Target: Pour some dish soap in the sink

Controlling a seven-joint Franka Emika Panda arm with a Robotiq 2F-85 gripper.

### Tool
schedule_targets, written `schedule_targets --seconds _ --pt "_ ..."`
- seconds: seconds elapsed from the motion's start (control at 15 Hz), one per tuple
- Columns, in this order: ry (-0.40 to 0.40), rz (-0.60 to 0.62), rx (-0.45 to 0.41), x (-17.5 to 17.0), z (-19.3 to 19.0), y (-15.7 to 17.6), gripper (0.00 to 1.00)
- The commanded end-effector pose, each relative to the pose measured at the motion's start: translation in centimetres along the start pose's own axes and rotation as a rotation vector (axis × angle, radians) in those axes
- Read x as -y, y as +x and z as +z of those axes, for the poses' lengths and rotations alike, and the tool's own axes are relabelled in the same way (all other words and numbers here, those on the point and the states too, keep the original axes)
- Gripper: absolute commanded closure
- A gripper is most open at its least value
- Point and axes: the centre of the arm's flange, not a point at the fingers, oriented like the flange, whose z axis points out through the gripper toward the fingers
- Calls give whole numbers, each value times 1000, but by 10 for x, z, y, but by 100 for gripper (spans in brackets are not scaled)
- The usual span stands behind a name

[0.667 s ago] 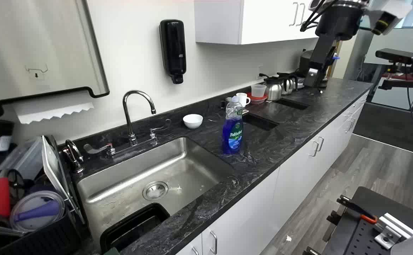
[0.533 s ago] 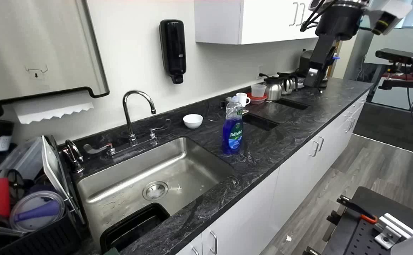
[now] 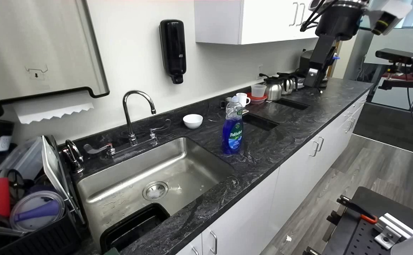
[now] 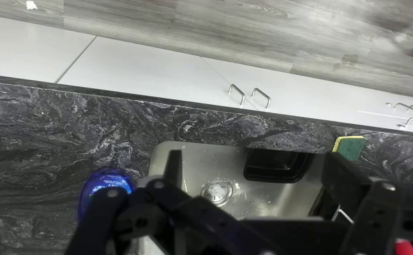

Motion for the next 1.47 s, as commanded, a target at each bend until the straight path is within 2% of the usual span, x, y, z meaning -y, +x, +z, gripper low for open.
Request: schedule_targets --seconds 0.0,0.4,1.0,1.4 --pt "0 0 0 0 0 0 0" --pt "2 -6 -8 -2 5 1 0" --pt "87 -104 -56 -28 35 6 0" --pt "67 -204 -137 -53 51 13 0"
